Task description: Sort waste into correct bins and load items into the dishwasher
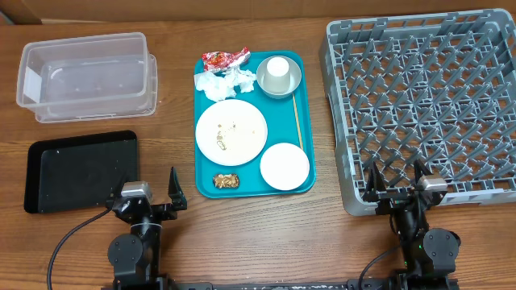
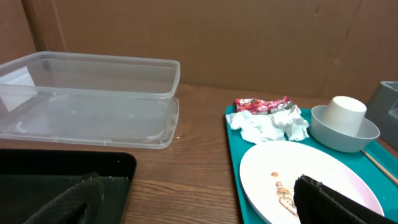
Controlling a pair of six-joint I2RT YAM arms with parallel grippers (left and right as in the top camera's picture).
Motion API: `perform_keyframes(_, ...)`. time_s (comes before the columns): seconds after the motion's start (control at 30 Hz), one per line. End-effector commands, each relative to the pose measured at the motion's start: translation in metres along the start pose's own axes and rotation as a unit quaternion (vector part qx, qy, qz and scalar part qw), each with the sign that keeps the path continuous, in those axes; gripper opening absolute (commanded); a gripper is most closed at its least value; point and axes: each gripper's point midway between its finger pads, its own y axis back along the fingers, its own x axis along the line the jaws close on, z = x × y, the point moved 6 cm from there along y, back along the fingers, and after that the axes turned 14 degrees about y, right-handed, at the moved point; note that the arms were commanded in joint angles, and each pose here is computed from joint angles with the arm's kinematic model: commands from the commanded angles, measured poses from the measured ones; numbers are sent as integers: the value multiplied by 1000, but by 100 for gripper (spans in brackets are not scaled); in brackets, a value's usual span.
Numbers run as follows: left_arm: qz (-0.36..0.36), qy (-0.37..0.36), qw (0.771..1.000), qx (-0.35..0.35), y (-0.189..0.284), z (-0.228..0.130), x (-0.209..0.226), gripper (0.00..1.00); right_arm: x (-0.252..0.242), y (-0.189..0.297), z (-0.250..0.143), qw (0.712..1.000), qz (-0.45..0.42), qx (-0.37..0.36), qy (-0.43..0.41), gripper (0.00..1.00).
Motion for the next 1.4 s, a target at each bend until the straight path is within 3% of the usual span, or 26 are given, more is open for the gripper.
perform_keyframes(0.0, 2, -11, 1000, -5, 0, 0, 0, 100, -1, 0, -2, 1000, -6, -2, 2, 100)
perform_keyframes(0.47, 0, -11, 1000, -4, 0, -1, 0, 100, -1, 0, -2, 1000, -6, -1, 2, 100)
perform_keyframes(0.57, -40, 50, 998, 8, 1, -2, -9, 100, -1, 0, -2, 1000, -6, -2, 2, 100)
perform_keyframes(0.63, -78, 138, 987, 26, 2, -3, -19, 100, -1, 0, -2, 1000, -6, -1, 2, 100)
perform_keyframes(0.77, -152, 314, 932, 98, 8, -9, -40, 100, -1, 0, -2, 1000, -6, -2, 2, 100)
perform_keyframes(1.03, -164, 472, 852, 155, 12, -11, -49, 100, -1, 0, -2, 1000, -6, -1, 2, 100)
perform_keyframes(1.23, -174, 471, 848, 169, 14, -13, -52, 100, -1, 0, -2, 1000, -6, -1, 2, 100)
perform_keyframes(1.37, -184, 447, 859, 170, 14, -13, -53, 100, -1, 0, -2, 1000, -6, -1, 2, 100)
